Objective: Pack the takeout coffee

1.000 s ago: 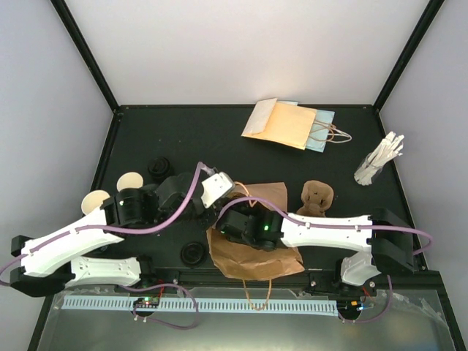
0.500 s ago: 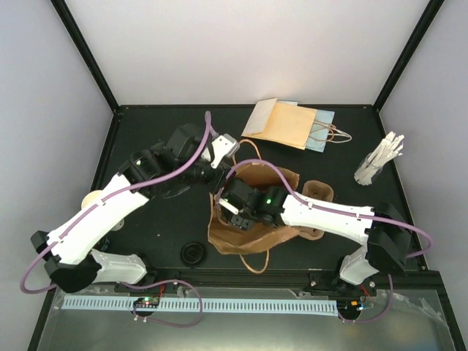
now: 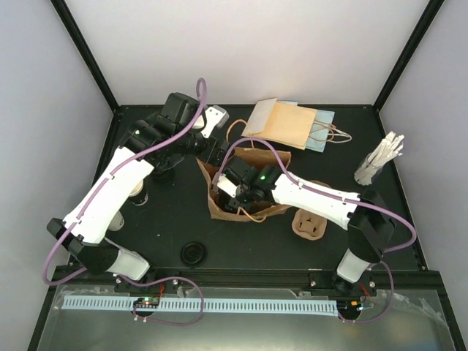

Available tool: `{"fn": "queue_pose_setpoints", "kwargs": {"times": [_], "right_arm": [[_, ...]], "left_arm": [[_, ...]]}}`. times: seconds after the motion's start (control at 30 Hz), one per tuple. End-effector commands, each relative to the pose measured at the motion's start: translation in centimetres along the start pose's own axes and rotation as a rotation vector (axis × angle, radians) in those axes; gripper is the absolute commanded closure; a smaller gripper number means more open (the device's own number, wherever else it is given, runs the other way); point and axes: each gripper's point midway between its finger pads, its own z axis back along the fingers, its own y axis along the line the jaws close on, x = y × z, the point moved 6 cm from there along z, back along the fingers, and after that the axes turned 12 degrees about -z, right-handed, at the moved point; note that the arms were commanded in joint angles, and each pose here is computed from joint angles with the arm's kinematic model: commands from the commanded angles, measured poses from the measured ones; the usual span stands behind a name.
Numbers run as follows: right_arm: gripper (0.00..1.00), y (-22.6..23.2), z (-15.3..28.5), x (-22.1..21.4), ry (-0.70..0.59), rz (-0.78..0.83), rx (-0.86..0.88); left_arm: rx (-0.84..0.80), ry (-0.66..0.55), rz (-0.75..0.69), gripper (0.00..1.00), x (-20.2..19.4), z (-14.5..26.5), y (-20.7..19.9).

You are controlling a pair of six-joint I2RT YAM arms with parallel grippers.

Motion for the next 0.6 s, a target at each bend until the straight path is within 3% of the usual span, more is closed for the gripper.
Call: {"fn": "queue_pose_setpoints", "kwargs": {"times": [0.0, 0.33, 0.57], "right_arm": [[0.63, -0.6, -3.3, -1.7, 0.156, -0.003, 0.037], [0.63, -1.4, -4.0, -1.1, 0.189, -0.016, 0.056], [0.63, -2.4, -4.9, -1.0, 0.234, -0.044, 0.124]], "left_arm": [[-0.007, -0.177, -0.021, 0.02, 3.0, 4.5, -1.2], [0.193, -0.356, 0.045, 0.01, 2.7, 11.8, 0.0], [0.183, -0.361, 0.108, 0.01, 0.0, 12.5, -0.5]]}}
